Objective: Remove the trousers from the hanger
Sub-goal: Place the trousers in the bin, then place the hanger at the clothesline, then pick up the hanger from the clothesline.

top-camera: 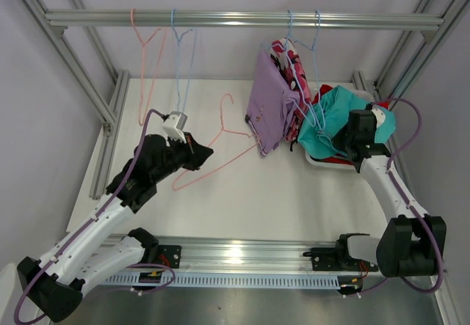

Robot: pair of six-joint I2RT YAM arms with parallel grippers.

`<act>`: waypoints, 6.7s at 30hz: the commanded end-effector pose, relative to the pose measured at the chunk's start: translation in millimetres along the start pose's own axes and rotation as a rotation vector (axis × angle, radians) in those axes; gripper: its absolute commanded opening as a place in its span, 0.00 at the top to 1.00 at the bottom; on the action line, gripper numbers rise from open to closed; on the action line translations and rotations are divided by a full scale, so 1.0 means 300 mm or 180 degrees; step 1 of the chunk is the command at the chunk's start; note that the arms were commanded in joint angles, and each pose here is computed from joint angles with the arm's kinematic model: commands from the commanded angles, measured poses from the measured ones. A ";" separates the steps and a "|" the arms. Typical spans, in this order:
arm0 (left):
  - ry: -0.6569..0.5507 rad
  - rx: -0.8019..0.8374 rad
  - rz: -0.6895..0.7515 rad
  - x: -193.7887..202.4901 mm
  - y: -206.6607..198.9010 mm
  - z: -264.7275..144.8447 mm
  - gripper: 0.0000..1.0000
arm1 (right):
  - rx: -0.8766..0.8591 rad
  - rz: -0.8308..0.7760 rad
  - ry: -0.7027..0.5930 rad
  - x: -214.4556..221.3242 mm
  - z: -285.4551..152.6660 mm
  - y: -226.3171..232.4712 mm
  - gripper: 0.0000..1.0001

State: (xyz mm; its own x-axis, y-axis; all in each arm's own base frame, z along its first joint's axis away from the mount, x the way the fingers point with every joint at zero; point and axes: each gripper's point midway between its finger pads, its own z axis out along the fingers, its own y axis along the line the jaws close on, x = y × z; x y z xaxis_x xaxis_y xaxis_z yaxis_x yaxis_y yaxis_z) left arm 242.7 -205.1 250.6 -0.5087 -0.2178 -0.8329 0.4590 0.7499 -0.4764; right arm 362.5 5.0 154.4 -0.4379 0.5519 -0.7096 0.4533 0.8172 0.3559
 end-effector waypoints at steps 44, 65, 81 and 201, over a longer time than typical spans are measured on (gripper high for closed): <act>-0.1572 -0.0877 0.0792 -0.807 -0.107 -0.045 0.99 | -0.0873 -0.0326 -0.0165 0.568 -0.182 0.071 1.00; -0.1547 -0.1070 0.1012 -0.849 -0.072 0.080 1.00 | -0.0872 -0.0574 0.0187 0.716 -0.084 0.110 1.00; -0.1274 -0.1115 0.0985 -0.716 0.001 0.163 0.99 | -0.0888 -0.0742 0.0293 0.762 -0.069 0.143 0.99; -0.1749 0.1834 -0.0581 -0.864 -0.796 0.358 0.99 | -0.1119 -0.0671 0.0795 0.844 -0.005 0.128 0.95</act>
State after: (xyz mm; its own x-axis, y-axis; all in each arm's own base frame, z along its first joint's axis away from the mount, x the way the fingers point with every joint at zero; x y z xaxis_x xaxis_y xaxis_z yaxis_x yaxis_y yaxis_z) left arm 380.3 -436.3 431.6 -0.4528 -0.5685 -0.6868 0.6195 0.3534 -0.7010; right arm 283.1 194.2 17.1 -0.6354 0.3797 -0.6724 0.0001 0.8708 0.4916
